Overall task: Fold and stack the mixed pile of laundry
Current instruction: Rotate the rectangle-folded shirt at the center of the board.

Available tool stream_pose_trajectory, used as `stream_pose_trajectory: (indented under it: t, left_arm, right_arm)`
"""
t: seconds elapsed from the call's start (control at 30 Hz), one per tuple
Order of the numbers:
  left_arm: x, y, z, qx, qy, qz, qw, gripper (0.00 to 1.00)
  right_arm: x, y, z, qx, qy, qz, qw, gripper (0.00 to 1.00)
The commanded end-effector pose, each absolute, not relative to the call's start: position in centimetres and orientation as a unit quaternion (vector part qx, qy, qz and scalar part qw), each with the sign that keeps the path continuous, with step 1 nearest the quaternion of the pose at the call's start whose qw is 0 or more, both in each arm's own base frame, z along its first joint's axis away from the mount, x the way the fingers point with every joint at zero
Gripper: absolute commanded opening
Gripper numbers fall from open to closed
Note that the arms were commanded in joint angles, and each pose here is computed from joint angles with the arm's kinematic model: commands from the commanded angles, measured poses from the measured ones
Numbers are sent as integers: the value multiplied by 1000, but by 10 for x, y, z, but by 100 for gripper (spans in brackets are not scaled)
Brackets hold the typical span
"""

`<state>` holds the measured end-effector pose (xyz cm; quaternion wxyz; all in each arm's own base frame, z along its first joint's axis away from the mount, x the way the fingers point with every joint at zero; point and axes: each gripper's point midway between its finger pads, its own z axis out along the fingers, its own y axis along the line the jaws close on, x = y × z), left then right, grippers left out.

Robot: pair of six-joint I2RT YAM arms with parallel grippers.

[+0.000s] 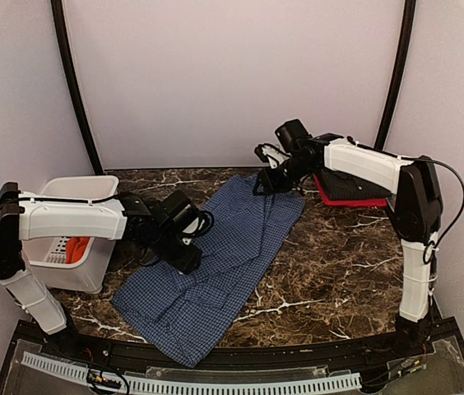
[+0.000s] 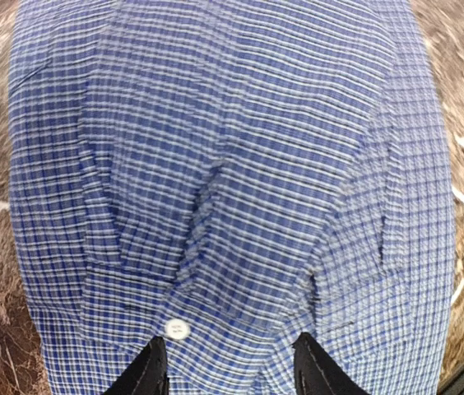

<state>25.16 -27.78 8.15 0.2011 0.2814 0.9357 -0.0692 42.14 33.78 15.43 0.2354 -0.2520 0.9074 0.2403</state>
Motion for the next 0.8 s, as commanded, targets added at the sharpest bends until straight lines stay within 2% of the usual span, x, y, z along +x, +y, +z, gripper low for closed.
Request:
stream_pose_trajectory:
  t: [0.0, 0.37, 0.57, 0.77]
  left_arm:
    - [231, -275, 70, 360, 918, -29, 165, 50]
    - [190, -295, 17, 415, 904, -45, 90, 48]
    - [169, -351, 0, 445, 888, -93, 74, 46]
    - [189, -416, -3, 428, 883, -159, 109, 44]
  right_arm:
    - [405, 330, 110, -243, 922, 230, 192, 37]
    - [401, 310, 12, -225, 951, 178, 114, 27]
    - [431, 294, -13, -228, 959, 112, 125, 25]
    - [481, 289, -12, -223, 956, 106, 158, 24]
